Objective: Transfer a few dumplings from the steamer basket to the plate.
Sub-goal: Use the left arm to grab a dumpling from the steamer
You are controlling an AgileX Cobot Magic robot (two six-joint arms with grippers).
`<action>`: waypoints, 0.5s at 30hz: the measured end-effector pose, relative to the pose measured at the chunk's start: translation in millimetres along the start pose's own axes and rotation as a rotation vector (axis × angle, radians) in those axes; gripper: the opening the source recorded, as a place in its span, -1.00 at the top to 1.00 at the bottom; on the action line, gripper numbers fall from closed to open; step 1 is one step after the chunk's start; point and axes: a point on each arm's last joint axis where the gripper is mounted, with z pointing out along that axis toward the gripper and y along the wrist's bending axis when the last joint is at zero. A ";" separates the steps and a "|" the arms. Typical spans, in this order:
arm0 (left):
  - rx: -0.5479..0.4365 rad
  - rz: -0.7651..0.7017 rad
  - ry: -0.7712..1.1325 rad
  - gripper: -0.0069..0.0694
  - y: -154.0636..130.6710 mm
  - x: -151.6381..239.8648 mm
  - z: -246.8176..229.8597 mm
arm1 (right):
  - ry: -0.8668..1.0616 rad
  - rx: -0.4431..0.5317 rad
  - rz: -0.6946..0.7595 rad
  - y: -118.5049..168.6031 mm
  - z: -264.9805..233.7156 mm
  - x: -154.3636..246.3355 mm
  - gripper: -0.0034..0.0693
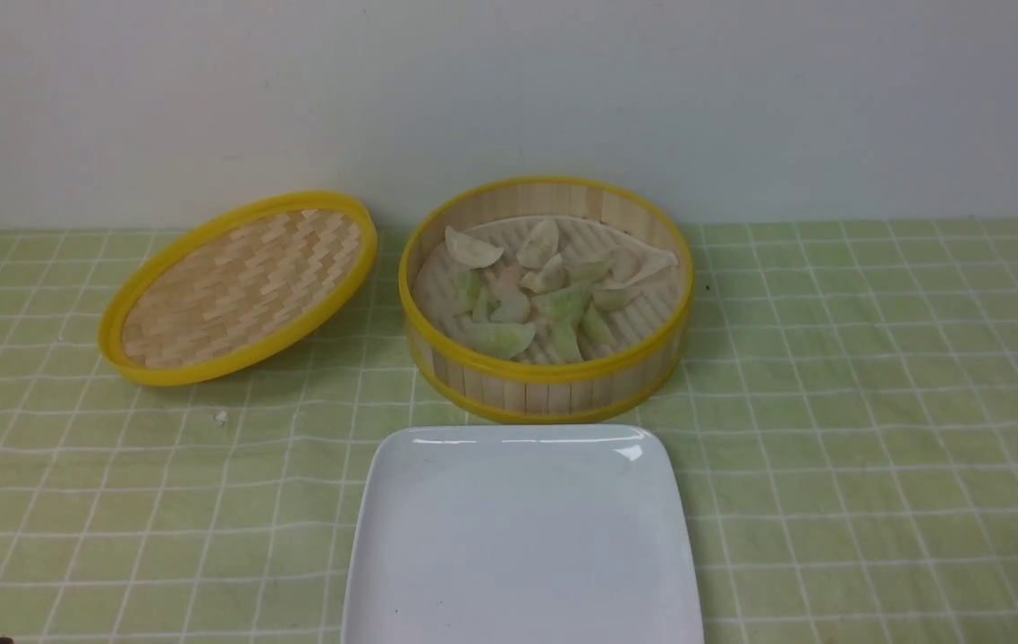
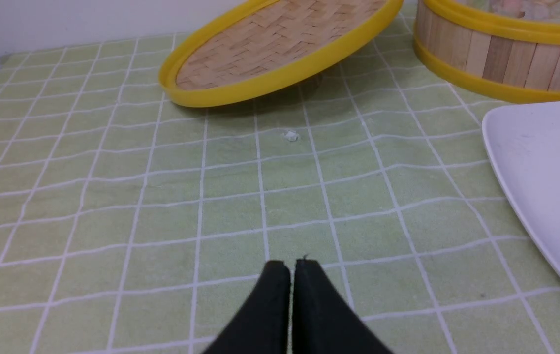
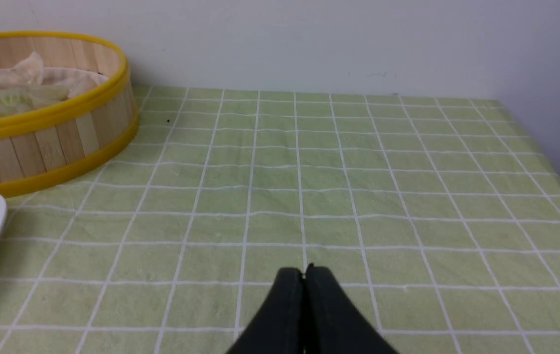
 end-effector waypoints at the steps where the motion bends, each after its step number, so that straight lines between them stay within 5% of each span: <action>1: 0.000 0.000 0.000 0.84 0.0 0.0 0.0 | 0.000 0.000 0.000 0.0 0.0 0.0 0.94; 15: -0.001 0.005 0.000 0.84 0.1 0.0 0.0 | 0.000 0.000 0.000 0.0 0.0 0.0 0.94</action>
